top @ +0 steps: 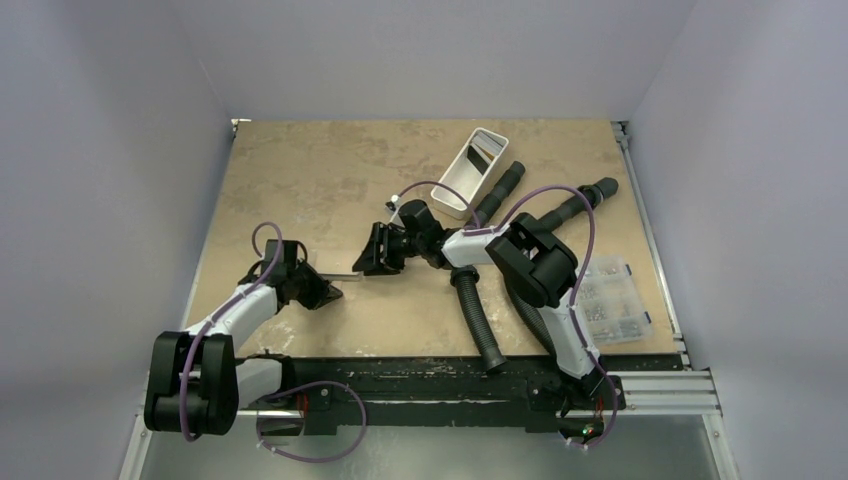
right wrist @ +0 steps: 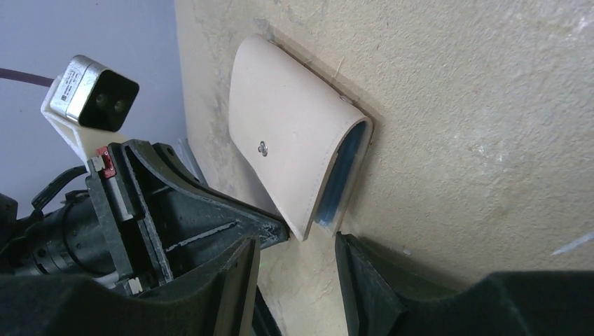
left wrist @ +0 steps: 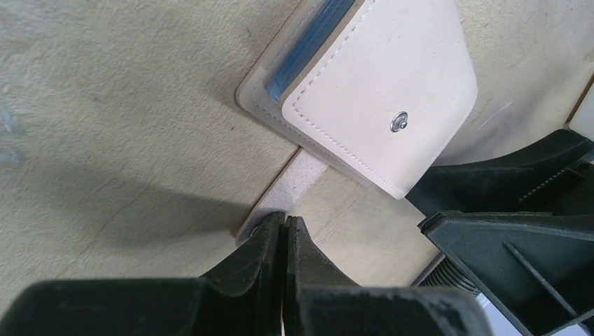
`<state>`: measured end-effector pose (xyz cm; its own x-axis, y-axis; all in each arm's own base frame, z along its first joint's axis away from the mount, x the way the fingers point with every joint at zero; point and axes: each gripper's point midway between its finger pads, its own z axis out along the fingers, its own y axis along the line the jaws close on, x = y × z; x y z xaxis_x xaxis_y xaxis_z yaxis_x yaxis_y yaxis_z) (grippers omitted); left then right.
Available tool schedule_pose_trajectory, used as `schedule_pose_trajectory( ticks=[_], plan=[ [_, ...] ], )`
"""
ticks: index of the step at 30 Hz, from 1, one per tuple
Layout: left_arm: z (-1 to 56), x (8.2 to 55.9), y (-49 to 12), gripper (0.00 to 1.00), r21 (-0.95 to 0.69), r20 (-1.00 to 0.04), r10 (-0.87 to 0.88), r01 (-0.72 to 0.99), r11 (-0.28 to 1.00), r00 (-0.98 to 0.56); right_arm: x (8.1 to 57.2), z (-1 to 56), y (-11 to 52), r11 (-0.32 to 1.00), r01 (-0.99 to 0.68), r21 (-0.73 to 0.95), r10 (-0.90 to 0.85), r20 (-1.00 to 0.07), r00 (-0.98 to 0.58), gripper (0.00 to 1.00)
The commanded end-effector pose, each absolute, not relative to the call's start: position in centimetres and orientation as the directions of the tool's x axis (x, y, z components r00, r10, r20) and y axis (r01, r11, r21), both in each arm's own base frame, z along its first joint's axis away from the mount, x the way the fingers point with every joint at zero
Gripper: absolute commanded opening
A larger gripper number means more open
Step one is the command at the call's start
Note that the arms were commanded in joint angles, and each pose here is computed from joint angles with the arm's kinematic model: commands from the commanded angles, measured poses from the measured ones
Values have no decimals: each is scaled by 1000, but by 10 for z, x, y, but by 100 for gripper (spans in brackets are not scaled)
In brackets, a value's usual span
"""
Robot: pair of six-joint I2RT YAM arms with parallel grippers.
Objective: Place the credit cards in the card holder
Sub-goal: Open the card holder at the center of the board.
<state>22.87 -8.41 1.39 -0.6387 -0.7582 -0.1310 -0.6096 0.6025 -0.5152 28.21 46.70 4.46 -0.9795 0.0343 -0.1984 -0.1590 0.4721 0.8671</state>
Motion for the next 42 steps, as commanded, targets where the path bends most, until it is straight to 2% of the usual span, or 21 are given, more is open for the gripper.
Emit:
schedule_pose_trajectory(
  ticks=[1, 6, 10, 15, 27, 32, 35, 40, 42],
  plan=[
    [-17, 202, -49, 0, -307, -187, -770, -708, 636, -610, 280, 51, 477, 441, -204, 874, 14, -234, -972, 51],
    [-23, 198, -45, 0, -271, -186, -771, -723, 636, -609, 284, 77, 488, 380, -212, 901, 22, -238, -971, 48],
    [-25, 195, -42, 0, -249, -182, -777, -736, 629, -603, 282, 110, 497, 266, -203, 942, 23, -217, -976, 45],
    [-24, 191, -32, 0, -216, -220, -792, -764, 608, -569, 301, 125, 503, 244, -208, 947, 62, -229, -971, 44],
    [-26, 189, -30, 0, -189, -214, -792, -771, 608, -572, 377, 73, 509, 319, -249, 915, 135, -303, -943, 47],
    [-4, 216, -47, 0, -317, -222, -743, -674, 668, -632, 388, 60, 512, 349, -298, 888, 119, -358, -926, 49],
    [31, 245, -59, 0, -428, -278, -687, -554, 714, -671, 392, 54, 511, 387, -320, 865, 107, -387, -916, 52],
    [97, 295, -67, 28, -581, -407, -652, -369, 725, -640, 393, 49, 505, 445, -348, 825, 77, -422, -903, 54],
    [114, 313, -64, 31, -629, -422, -657, -321, 708, -624, 395, 44, 503, 477, -363, 800, 53, -439, -897, 55]
  ],
)
